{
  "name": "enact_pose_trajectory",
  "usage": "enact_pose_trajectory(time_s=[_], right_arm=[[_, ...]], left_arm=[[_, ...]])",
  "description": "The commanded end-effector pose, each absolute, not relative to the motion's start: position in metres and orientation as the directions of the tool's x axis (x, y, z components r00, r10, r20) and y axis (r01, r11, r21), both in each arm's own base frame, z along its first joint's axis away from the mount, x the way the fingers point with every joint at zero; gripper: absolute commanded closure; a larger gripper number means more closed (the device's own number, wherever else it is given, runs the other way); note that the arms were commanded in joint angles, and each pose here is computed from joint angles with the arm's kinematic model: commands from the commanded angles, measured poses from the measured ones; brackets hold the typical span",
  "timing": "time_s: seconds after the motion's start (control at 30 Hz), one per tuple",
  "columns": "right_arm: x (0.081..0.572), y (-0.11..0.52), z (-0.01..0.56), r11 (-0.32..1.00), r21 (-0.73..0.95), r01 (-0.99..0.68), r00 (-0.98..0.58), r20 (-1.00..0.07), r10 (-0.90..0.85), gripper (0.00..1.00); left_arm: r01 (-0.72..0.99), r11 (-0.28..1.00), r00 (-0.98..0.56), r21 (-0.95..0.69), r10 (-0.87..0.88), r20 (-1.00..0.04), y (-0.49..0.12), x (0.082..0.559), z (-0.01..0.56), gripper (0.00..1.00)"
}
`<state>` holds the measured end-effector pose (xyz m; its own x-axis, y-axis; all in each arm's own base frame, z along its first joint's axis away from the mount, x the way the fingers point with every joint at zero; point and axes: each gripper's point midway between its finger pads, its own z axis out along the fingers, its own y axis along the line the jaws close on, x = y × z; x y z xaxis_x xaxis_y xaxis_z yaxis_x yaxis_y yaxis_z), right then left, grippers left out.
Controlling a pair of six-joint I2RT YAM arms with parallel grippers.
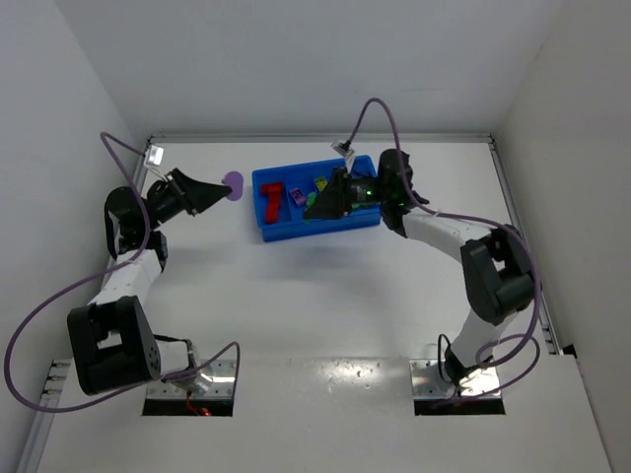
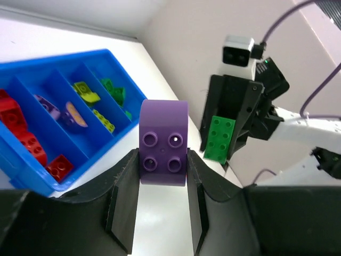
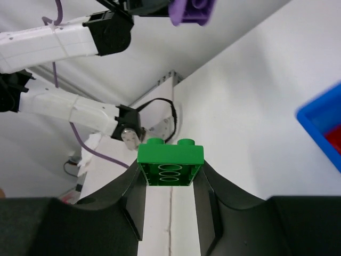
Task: Sort the legos into containers by color
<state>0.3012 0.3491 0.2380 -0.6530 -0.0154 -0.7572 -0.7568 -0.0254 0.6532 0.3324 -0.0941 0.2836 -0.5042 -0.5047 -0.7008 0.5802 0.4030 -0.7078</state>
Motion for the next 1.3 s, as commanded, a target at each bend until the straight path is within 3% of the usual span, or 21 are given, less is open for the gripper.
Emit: enact_pose_trajectory(time_s=[0.0, 0.1, 0.23, 0.3, 0.4, 0.53, 0.63, 0.87, 0.9, 1.03, 1.07, 1.17, 1.27], right_arm=[[0.293, 0.316, 0.247, -0.041, 0.555, -0.831, -0.554, -0.832, -0.022, 0.99], [0.313, 0.287, 0.240, 0.087, 0.547, -0.833, -0.550, -0.835, -0.013, 1.00], [0.384, 0.229, 0.186, 0.490, 0.355, -0.796, -0.472, -0.871, -0.134, 1.00], [0.429, 0.198, 0.163, 0.677, 0.259, -0.689, -0.486, -0.858, -0.167, 1.00], [0.474, 0.158, 0.144, 0.823, 0.131, -0.552, -0.498, -0.843, -0.200, 1.00], [0.512, 0.145, 0.132, 0.863, 0.063, -0.500, -0.507, -0.830, -0.233, 0.99], [0.527, 0.143, 0.105, 0.871, 0.062, -0.488, -0.553, -0.794, -0.252, 0.90], [0.540, 0.146, 0.084, 0.867, 0.098, -0.488, -0.562, -0.795, -0.227, 0.81], [0.540, 0.152, 0.085, 0.865, 0.108, -0.489, -0.569, -0.791, -0.223, 0.77], [0.539, 0.153, 0.091, 0.869, 0.119, -0.480, -0.567, -0.798, -0.204, 0.36], [0.534, 0.152, 0.089, 0.869, 0.121, -0.479, -0.573, -0.794, -0.205, 0.31], [0.521, 0.163, 0.123, 0.838, 0.165, -0.520, -0.525, -0.836, -0.161, 0.24], [0.500, 0.175, 0.175, 0.797, 0.216, -0.564, -0.464, -0.881, -0.089, 0.24]], left_arm=[[0.634, 0.403, -0.427, -0.660, -0.528, -0.734, -0.091, 0.336, 0.307, 1.00], [0.633, 0.403, -0.436, -0.662, -0.521, -0.734, -0.094, 0.335, 0.302, 1.00], [0.637, 0.446, -0.436, -0.629, -0.464, -0.771, -0.103, 0.338, 0.296, 1.00], [0.618, 0.512, -0.439, -0.597, -0.405, -0.802, -0.105, 0.344, 0.287, 1.00], [0.612, 0.588, -0.410, -0.529, -0.337, -0.848, -0.109, 0.347, 0.286, 1.00], [0.603, 0.620, -0.396, -0.501, -0.313, -0.863, -0.112, 0.349, 0.283, 1.00], [0.603, 0.620, -0.396, -0.501, -0.313, -0.863, -0.112, 0.349, 0.285, 1.00], [0.583, 0.662, -0.416, -0.471, -0.255, -0.873, -0.117, 0.354, 0.270, 1.00], [0.583, 0.662, -0.416, -0.471, -0.255, -0.873, -0.117, 0.354, 0.270, 1.00], [0.592, 0.665, -0.425, -0.455, -0.222, -0.877, -0.128, 0.356, 0.262, 1.00], [0.590, 0.679, -0.413, -0.437, -0.212, -0.886, -0.128, 0.362, 0.263, 1.00], [0.605, 0.673, -0.424, -0.425, -0.179, -0.888, -0.140, 0.369, 0.259, 1.00], [0.619, 0.676, -0.429, -0.400, -0.136, -0.893, -0.157, 0.382, 0.255, 1.00]])
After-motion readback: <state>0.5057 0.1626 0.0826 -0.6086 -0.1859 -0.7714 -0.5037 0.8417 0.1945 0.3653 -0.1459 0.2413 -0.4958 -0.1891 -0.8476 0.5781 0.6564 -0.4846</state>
